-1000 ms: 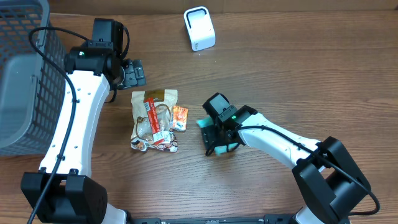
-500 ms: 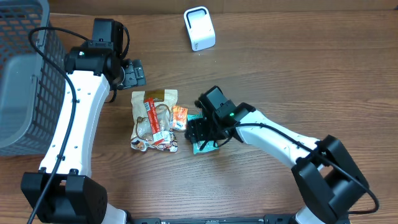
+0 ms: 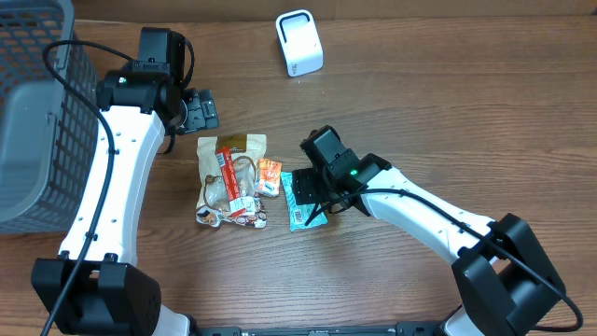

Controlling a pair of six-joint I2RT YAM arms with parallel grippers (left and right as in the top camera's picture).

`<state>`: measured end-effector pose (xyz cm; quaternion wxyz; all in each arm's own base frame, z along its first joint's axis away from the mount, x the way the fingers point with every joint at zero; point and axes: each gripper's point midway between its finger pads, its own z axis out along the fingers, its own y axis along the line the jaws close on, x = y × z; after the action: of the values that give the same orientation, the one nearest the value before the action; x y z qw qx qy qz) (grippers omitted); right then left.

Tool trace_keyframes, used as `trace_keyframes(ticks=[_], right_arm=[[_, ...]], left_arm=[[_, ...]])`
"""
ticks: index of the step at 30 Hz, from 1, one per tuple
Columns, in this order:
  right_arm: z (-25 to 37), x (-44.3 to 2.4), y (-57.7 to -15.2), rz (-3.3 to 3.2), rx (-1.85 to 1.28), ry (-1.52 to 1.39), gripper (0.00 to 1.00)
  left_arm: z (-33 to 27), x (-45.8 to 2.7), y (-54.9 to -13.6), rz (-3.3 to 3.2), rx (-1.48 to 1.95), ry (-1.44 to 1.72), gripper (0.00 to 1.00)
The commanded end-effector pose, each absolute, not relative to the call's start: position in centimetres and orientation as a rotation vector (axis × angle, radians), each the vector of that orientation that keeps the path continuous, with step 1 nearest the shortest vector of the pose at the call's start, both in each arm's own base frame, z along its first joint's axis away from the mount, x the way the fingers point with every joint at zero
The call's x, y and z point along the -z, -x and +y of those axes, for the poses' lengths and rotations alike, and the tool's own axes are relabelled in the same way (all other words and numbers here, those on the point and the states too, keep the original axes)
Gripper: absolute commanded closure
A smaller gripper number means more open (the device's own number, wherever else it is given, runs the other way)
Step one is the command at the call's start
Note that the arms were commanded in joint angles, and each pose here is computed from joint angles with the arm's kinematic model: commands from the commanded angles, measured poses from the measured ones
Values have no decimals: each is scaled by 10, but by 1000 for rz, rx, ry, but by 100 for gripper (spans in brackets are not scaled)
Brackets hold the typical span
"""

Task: Scan the item barcode
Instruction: 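Move the right gripper right over the green-capped bottle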

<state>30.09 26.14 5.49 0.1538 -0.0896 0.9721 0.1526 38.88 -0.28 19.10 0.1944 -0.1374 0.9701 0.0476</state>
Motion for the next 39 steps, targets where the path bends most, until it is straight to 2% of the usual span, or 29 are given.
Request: trace_keyframes(ticks=[1,4,8,15,18,33,39], right_arm=[[249,-90,-319,2697,-386,204,29],[233,-118,-330,2652,-338,147,28],[191,-144,-344,2608,-203,22,21],[118,-128,-324,2777,-51,-315,13],[114,-118,-315,2835,-30,-245,9],[127,-69,-292,2958,-65,170,4],[121,-49,-292,3003,4,175,4]], left_arm=[[-3,-201,-390,2688,-136,393,0],[-3,-201,-390,2688,-136,393,0],[-3,-201,-390,2688,-136,393,0],[-3,-201,-390,2688,-136,393,0],[-3,-201,-390,2688,-137,393,0],[-3,-201,-390,2688,-136,393,0],[-3,-201,-390,2688,-136,393,0]])
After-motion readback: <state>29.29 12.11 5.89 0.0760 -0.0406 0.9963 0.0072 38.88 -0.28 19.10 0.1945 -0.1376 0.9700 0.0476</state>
